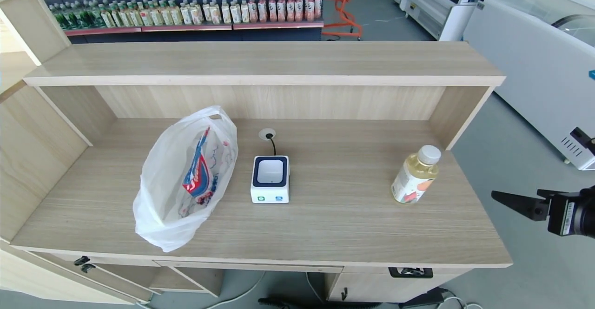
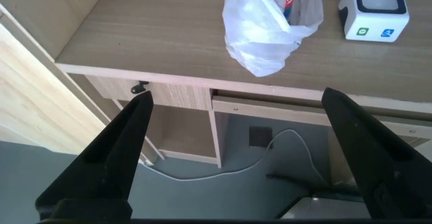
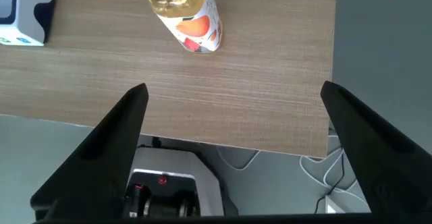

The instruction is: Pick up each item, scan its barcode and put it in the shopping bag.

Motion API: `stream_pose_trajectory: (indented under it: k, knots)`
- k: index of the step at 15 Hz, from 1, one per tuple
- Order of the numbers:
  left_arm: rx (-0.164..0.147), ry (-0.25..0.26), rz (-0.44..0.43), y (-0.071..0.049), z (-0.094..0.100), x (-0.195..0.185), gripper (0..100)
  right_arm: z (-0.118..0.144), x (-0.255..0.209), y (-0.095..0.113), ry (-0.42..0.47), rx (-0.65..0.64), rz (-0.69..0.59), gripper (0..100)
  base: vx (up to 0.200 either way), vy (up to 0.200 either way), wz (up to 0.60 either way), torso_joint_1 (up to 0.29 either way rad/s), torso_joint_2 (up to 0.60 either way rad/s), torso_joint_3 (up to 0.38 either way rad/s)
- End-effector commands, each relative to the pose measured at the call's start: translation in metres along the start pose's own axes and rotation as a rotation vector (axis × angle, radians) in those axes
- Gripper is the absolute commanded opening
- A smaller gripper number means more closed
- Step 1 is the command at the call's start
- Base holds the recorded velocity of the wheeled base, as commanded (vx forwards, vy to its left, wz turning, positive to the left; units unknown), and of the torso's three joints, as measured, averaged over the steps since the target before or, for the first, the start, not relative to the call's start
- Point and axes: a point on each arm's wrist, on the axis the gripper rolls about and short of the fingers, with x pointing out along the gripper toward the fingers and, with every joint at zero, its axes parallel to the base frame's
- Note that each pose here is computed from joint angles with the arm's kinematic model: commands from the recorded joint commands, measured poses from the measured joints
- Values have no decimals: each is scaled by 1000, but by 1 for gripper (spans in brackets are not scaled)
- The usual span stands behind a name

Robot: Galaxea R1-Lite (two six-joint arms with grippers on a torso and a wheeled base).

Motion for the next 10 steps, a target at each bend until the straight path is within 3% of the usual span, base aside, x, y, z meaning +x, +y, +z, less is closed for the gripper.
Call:
stream_pose_trajectory:
  k: [1,8,10]
  knots:
    - [-2,0,1,0,0,0,100,-4,5,-2,26,8,-2,100,0,0,0,0,0,0]
    - [-2,0,1,0,0,0,100,-18,35,-6,145,32,25,100,0,0,0,0,0,0]
    - [-2,0,1,0,0,0,100,-19,57,-8,124,19,40,100,0,0,0,0,0,0]
